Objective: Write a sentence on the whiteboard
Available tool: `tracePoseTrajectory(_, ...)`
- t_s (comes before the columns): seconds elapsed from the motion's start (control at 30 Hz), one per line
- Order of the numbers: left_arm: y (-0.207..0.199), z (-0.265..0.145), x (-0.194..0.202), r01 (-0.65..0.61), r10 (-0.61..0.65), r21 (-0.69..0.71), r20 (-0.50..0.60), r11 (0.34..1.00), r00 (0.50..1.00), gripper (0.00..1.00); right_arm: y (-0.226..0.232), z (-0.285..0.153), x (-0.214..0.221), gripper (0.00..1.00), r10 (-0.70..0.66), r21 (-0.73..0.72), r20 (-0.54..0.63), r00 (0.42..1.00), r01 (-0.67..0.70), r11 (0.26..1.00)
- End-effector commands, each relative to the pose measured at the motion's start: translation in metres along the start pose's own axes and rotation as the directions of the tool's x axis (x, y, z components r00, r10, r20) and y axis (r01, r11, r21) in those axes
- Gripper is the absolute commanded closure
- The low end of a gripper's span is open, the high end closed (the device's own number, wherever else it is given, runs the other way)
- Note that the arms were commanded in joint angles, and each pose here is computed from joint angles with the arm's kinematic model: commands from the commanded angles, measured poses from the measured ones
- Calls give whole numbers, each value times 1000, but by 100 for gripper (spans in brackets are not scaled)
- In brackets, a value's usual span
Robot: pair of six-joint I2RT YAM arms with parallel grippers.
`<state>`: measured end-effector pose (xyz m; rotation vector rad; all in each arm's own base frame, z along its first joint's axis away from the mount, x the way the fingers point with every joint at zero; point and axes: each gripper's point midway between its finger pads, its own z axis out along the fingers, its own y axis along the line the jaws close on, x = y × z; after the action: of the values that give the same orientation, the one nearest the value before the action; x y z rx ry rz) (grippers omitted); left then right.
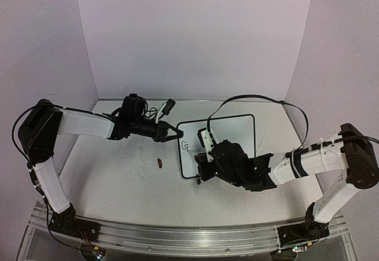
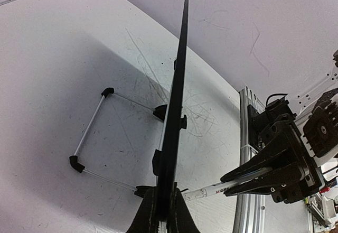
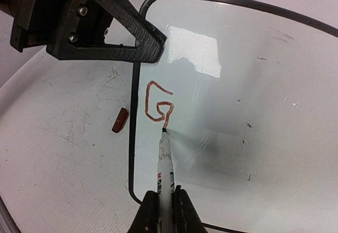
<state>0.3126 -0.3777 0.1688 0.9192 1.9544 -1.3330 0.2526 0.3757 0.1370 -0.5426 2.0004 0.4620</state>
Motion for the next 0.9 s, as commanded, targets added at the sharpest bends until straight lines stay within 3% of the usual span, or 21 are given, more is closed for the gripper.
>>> tracePoseTrajectory(0.0,11,0,16,18,-21,-71,-40,997,999,100,0,-4,-8,100,4,-2,11,1000,-3,1000)
tracePoseTrajectory(0.23,11,0,15,17,-20,-72,-39,997,999,100,-1,-25,-34,100,41,-42,108,993,-37,998)
tracePoseTrajectory(0.87,10,-1,15,13,-16,-72,-37,997,999,100,-7,-11,-37,100,42,22,117,992,-45,999)
